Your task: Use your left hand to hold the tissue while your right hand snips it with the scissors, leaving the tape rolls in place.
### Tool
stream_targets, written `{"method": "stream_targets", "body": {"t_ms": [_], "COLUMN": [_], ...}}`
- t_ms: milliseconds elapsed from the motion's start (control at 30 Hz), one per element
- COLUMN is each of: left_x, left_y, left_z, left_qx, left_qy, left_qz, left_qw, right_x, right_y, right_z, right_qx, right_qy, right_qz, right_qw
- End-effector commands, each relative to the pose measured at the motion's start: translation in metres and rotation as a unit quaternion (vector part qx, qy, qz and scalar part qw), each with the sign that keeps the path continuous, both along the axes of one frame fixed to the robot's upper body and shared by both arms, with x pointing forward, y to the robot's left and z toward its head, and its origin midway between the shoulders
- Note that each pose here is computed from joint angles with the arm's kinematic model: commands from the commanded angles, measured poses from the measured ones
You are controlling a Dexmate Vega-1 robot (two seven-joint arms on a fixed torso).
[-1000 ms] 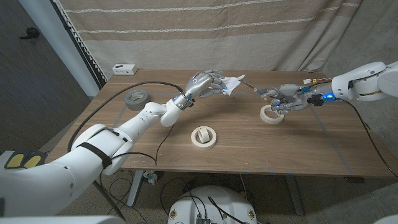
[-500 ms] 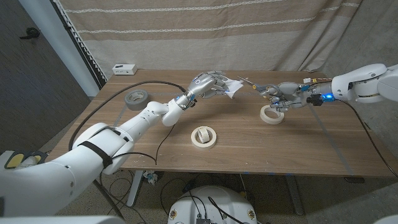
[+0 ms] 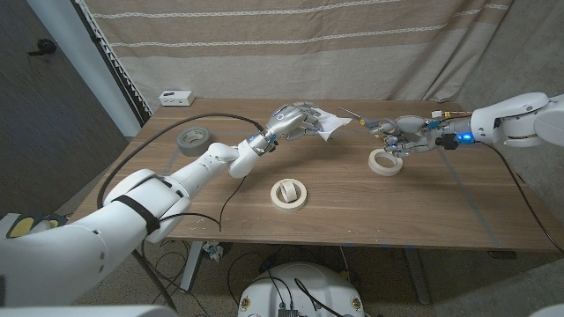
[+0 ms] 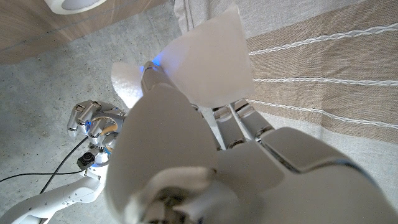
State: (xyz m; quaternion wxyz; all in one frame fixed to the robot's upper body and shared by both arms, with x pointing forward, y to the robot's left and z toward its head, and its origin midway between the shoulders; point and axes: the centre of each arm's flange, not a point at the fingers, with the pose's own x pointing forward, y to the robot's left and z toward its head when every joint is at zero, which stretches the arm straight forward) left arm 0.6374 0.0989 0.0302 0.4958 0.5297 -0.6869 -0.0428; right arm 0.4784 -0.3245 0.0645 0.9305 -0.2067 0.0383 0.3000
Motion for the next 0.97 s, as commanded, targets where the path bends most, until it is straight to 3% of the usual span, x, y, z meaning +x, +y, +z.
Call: {"method": "stream_targets", "body": {"t_ms": [33,600,967], "left_x": [0.003,0.003,0.012], "left_y": [0.005,0.009,0.008], "left_z": [0.000,-0.003,-0.004], "left_qx": [0.003,0.002,-0.004], "left_qy": [-0.002,-0.001,0.010], "left_qz": [0.010,0.012,0.030], "left_qw": [1.000,1.000,0.999], "right_x": [0.005,0.011,0.014], "right_y": [-0.002,-0.001,-0.001], "right_z": [-0.001,-0.001,0.002], "right_qx": [-0.004,-0.011,-0.020], "right_qy": [0.001,0.002,0.004], "right_qz": [0.003,0.007,0.008], "right_qw": [1.0000,0.9999,0.9998]}}
